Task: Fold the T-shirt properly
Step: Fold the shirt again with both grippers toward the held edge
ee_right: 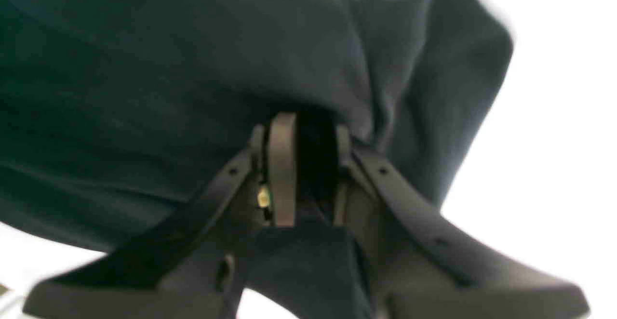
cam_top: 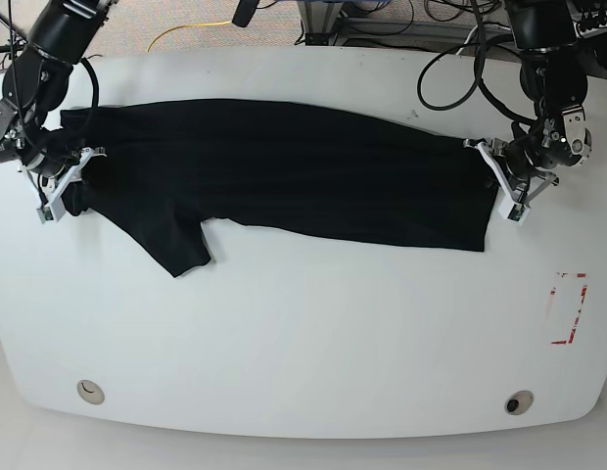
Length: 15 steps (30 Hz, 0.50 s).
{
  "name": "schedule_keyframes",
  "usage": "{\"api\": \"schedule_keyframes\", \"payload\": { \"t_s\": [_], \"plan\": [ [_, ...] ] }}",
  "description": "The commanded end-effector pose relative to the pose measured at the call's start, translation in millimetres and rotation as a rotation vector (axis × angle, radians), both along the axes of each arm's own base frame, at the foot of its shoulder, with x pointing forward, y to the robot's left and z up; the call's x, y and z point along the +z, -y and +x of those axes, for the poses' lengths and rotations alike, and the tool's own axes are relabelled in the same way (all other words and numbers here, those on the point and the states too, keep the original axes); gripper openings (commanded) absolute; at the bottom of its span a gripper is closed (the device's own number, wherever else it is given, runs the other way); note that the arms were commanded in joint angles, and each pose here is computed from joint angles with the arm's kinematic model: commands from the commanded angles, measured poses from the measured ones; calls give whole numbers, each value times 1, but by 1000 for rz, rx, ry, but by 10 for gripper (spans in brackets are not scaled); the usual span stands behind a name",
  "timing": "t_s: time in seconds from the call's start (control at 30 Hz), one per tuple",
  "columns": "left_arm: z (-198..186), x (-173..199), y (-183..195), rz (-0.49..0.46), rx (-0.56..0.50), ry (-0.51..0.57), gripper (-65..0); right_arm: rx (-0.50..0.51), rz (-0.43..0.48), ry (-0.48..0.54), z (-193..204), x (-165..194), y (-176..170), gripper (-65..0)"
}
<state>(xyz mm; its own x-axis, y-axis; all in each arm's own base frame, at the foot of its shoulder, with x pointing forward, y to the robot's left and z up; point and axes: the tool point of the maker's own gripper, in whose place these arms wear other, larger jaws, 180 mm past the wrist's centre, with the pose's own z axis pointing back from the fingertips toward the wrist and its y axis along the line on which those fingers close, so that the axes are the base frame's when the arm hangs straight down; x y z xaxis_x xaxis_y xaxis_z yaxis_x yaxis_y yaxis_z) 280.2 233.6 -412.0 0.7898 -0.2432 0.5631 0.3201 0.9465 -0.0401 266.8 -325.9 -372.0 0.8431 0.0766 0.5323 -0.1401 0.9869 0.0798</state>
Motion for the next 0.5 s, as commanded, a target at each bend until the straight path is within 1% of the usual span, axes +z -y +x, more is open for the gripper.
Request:
{"api": "schedule_keyframes", "payload": {
  "t_s": [0.0,0.07,0.1,0.17,0.23,0.27,0.3,0.37,0.47],
  "plan": [
    [-5,0,-10,39,0,-23,-646,22,37,115,21,31,-3,-542],
    [-17,-6,-12,42,3,-47,-646,33,74,166,34,43,-10,-488],
    [-22,-7,-17,48,14,-55,-646,35,81,180,39,47,-12,-442],
    [-32,-9,-27,51,45,-65,-646,36,85,208,50,55,-13,-285],
    [-41,-12,-33,51,66,-80,-646,39,103,227,58,59,-19,-176],
    [-47,-13,-38,53,83,-88,-646,49,123,233,65,58,-27,-108],
    [-51,-15,-42,57,93,-95,-646,59,131,234,70,59,-31,-76],
    [-60,-17,-48,61,112,-108,-646,80,150,214,79,54,-39,-70],
    [-72,-19,-57,68,140,-126,-646,99,193,188,91,45,-50,-103]
  ]
}}
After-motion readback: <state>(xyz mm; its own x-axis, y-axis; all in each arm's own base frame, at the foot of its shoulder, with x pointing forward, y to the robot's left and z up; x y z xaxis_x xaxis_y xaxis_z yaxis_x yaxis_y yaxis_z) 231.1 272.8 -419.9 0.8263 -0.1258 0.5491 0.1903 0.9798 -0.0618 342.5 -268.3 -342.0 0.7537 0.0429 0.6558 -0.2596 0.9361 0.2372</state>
